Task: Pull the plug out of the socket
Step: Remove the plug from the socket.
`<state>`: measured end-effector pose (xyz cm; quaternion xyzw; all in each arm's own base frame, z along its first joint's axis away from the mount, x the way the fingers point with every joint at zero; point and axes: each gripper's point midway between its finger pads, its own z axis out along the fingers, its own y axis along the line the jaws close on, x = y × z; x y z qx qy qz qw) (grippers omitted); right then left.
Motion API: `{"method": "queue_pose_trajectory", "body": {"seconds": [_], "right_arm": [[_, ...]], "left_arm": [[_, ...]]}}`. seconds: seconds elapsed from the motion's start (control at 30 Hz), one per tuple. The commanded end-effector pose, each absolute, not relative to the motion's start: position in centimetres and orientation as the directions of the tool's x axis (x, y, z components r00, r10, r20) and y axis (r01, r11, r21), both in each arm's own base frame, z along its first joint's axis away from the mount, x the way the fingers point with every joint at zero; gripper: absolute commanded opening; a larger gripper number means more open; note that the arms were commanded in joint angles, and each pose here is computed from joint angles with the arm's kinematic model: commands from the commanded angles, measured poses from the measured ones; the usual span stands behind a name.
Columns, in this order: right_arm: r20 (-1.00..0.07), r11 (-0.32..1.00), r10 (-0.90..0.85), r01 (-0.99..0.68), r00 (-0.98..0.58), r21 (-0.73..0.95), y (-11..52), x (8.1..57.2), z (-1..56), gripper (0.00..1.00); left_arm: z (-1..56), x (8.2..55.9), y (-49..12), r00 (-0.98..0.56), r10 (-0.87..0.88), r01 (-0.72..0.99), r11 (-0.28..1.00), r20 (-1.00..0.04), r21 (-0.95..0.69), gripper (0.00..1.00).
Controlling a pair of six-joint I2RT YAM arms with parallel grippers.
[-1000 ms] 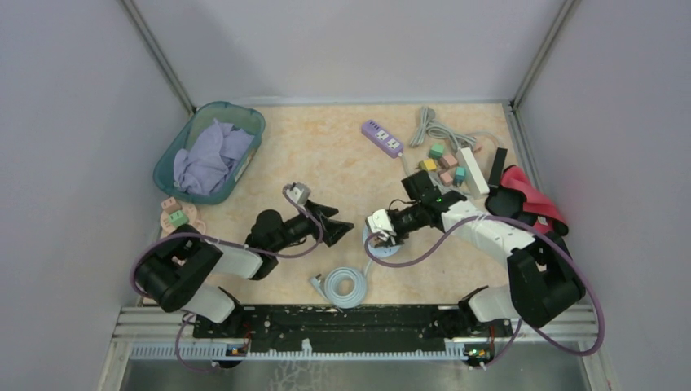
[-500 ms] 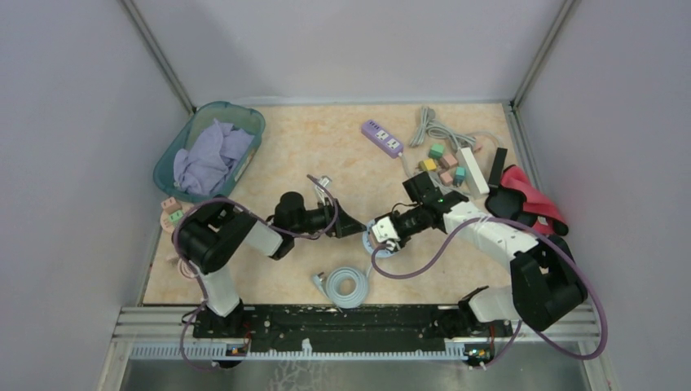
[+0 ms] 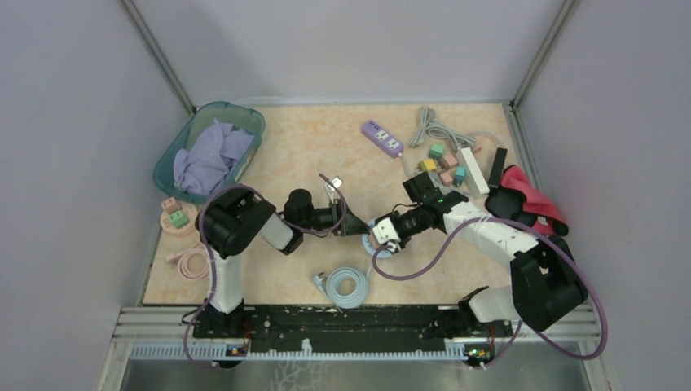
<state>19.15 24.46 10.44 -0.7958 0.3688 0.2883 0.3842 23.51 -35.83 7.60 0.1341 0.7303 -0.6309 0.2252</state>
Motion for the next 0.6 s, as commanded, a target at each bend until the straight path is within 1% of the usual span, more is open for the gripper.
{"method": "queue_pose_trajectory", "body": {"seconds": [0.0, 0.13, 0.2, 0.3, 0.4, 0.43, 0.57], "right_arm": [[-0.759, -0.426, -0.249, -0.772, 0.602, -0.472, 25.5, 18.57, 13.16, 0.0], [-0.76, -0.427, -0.248, -0.772, 0.601, -0.471, 25.52, 18.51, 13.11, 0.0], [-0.759, -0.427, -0.251, -0.773, 0.6, -0.47, 25.5, 18.54, 12.99, 0.0], [-0.759, -0.427, -0.253, -0.773, 0.6, -0.469, 25.5, 18.58, 12.91, 0.0], [-0.758, -0.427, -0.259, -0.775, 0.598, -0.466, 25.43, 18.6, 12.82, 0.0], [-0.758, -0.429, -0.261, -0.776, 0.597, -0.463, 25.4, 18.58, 12.75, 0.0], [-0.761, -0.444, -0.277, -0.78, 0.587, -0.441, 25.21, 18.37, 12.41, 0.0]], "left_arm": [[8.25, 22.87, -36.48, -0.862, -0.057, 0.497, 0.098, -0.503, -0.862, 0.68], [7.95, 22.42, -37.0, -0.867, -0.028, 0.494, 0.082, -0.497, -0.866, 0.59], [7.92, 22.22, -37.2, -0.868, -0.019, 0.494, 0.071, -0.496, -0.867, 0.51], [7.86, 22.14, -37.23, -0.87, -0.016, 0.492, 0.058, -0.494, -0.869, 0.31], [7.72, 22.15, -37.27, -0.872, -0.011, 0.489, 0.053, -0.49, -0.871, 0.04], [7.64, 22.19, -37.23, -0.873, -0.013, 0.486, 0.053, -0.487, -0.872, 0.0], [7.49, 22.49, -37.05, -0.877, -0.03, 0.477, 0.067, -0.48, -0.876, 0.0]]}}
